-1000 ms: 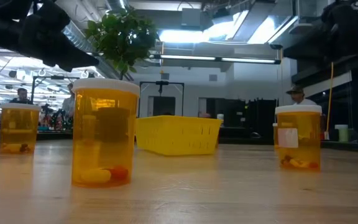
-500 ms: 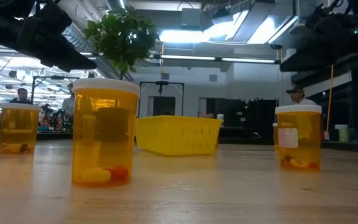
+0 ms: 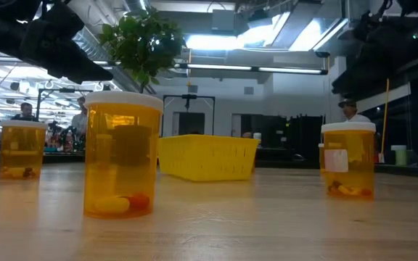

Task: Pick and place pill bottles into a basket
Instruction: Put the pill bottle into the bin

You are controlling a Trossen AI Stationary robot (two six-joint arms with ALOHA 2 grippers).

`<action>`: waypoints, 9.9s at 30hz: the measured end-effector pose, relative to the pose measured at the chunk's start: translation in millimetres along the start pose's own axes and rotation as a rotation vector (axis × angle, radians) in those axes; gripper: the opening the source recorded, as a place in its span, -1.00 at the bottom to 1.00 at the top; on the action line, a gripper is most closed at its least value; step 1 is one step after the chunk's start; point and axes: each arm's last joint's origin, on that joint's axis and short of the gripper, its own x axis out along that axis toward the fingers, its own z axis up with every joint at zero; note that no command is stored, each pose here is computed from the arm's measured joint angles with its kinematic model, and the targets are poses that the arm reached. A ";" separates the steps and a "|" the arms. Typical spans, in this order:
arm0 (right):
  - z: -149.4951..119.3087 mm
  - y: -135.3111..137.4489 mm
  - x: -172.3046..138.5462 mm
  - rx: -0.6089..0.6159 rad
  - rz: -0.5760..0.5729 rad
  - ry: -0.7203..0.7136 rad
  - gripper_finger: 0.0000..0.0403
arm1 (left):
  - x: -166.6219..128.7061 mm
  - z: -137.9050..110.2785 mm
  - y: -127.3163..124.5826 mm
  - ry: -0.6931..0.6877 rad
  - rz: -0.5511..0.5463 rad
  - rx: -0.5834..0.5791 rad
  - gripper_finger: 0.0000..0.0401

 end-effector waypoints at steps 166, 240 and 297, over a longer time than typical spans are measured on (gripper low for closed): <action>28.1 21.5 59.2 -0.024 0.355 -0.134 0.09 | 0.0 0.3 0.6 -0.003 0.021 0.041 -0.97; 103.6 86.0 198.5 -0.248 0.473 0.004 0.09 | 0.0 0.0 0.6 0.000 0.020 -0.011 -0.97; 60.3 91.1 245.2 -0.319 0.408 0.102 0.09 | 0.0 -0.1 0.4 0.001 0.019 -0.038 -0.97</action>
